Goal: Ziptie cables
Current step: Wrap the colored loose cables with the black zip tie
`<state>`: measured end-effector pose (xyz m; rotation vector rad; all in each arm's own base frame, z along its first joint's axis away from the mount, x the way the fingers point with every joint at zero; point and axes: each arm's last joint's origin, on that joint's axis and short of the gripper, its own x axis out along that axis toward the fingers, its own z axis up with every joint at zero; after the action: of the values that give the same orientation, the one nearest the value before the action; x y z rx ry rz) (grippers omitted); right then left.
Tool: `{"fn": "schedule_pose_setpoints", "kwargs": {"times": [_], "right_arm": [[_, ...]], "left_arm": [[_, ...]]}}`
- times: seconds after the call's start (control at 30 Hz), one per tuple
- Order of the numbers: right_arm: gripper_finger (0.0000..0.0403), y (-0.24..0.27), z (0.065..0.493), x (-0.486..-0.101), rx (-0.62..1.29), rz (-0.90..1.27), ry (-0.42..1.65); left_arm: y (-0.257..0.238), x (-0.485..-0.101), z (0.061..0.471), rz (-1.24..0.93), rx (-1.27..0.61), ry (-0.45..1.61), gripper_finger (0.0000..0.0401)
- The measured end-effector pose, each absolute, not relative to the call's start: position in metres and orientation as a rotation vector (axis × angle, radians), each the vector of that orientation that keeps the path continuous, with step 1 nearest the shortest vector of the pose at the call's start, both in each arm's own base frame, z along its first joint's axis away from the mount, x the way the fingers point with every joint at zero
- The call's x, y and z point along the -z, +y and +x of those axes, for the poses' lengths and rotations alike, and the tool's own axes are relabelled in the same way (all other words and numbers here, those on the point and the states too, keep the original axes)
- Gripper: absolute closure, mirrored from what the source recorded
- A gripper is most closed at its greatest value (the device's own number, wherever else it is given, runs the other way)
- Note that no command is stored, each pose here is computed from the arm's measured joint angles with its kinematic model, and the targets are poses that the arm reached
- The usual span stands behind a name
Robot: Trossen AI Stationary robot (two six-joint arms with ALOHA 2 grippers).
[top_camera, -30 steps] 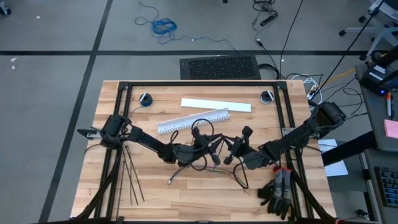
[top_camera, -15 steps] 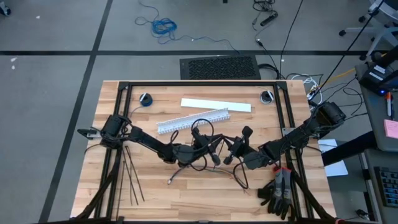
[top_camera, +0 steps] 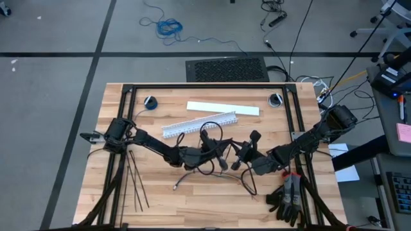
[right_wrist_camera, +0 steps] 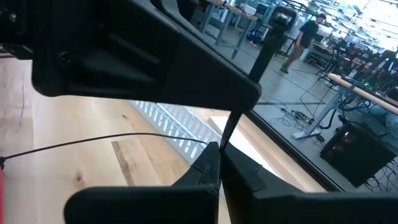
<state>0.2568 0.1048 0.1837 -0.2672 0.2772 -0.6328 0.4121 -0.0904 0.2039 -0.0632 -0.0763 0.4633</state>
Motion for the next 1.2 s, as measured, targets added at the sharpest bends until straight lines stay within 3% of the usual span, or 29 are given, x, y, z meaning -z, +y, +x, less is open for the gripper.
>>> {"fn": "schedule_pose_setpoints", "kwargs": {"times": [0.23, 0.57, 0.7, 0.8, 0.93, 1.07, 1.2], "right_arm": [[0.0382, 0.116, 0.252, -0.187, 0.544, -0.34, 0.286], [0.0279, 0.139, 0.208, -0.218, 0.282, -0.37, 0.304], [0.0251, 0.142, 0.18, -0.236, 0.07, -0.303, 0.31], [0.0247, 0.142, 0.163, -0.253, -0.157, -0.241, 0.286], [0.0258, 0.137, 0.156, -0.266, -0.323, -0.222, 0.243], [0.0271, 0.134, 0.166, -0.266, -0.491, -0.221, 0.223], [0.0277, 0.134, 0.189, -0.262, -0.565, -0.225, 0.168]], "left_arm": [[-0.097, -0.203, 0.412, 0.032, -0.388, -0.047, 0.04], [-0.108, -0.209, 0.407, 0.033, -0.22, -0.055, 0.0401], [-0.113, -0.219, 0.4, 0.024, -0.079, -0.012, 0.0401], [-0.115, -0.225, 0.398, -0.032, 0.171, -0.01, 0.0401], [-0.119, -0.226, 0.397, -0.069, 0.453, -0.003, 0.0401], [-0.123, -0.227, 0.394, -0.055, 0.621, -0.005, 0.0401], [-0.12, -0.228, 0.395, -0.051, 0.671, -0.01, 0.0401]]}}
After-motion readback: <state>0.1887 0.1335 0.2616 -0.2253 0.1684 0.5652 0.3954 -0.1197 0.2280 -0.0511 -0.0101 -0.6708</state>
